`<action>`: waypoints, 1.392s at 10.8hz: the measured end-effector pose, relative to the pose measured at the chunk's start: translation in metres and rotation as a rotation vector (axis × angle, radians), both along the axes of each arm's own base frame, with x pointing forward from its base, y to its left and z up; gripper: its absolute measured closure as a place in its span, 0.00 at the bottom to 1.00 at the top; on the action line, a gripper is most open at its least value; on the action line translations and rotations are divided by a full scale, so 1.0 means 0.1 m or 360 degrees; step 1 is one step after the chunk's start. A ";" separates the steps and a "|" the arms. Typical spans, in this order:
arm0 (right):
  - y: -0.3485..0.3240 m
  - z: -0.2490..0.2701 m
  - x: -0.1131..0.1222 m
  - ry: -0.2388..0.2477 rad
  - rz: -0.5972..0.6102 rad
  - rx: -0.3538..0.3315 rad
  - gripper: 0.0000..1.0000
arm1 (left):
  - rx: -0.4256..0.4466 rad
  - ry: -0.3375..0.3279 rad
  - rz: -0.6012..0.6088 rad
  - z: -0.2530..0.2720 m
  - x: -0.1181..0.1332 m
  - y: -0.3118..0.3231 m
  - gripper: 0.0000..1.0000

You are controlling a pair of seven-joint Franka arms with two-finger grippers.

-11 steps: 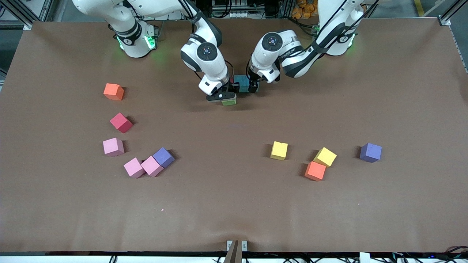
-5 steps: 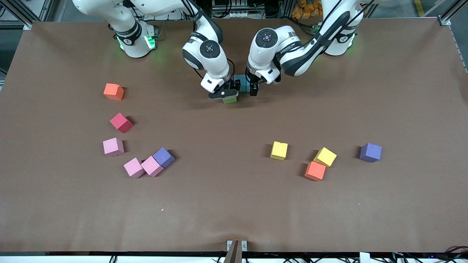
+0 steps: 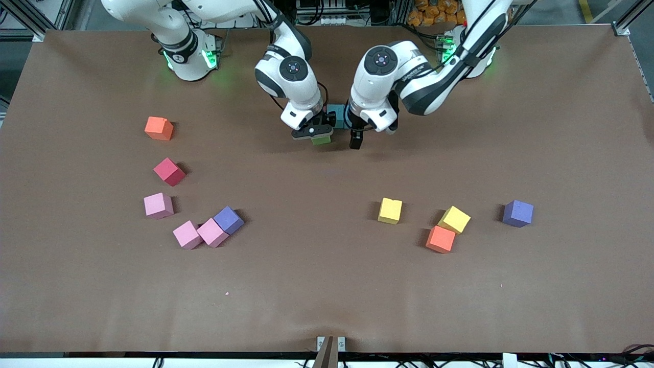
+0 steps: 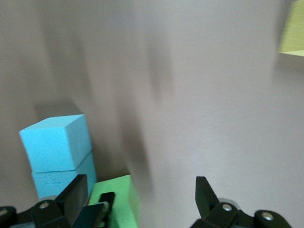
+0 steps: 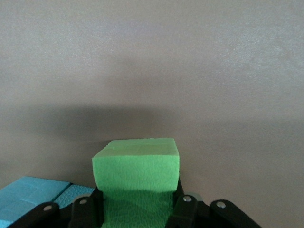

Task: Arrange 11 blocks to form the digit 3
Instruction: 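Open both grippers, releasing the green and cyan blocks, and lift away, then move the left gripper to a yellow block while the right gripper reaches blue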

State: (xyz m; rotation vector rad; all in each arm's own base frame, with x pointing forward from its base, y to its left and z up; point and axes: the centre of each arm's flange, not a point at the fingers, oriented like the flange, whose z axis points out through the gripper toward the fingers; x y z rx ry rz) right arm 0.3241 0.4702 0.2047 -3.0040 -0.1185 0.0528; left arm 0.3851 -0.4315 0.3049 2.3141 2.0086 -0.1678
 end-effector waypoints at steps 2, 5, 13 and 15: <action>0.00 0.00 0.00 0.0000 -0.0016 -0.0001 0.46 | 0.0015 -0.0039 -0.0199 0.15 0.26 0.10 0.00; 0.01 0.00 -0.01 -0.0005 -0.0022 -0.0005 0.46 | 0.0031 -0.0097 -0.0517 0.38 0.69 0.34 0.00; -0.01 -0.15 -0.06 -0.0031 -0.0077 -0.0076 0.22 | -0.0050 -0.0256 -0.1107 0.76 1.67 0.85 0.00; -0.04 -0.25 -0.06 -0.0011 -0.0097 -0.0098 0.01 | -0.0069 -0.0278 -0.1229 0.60 1.91 0.89 0.00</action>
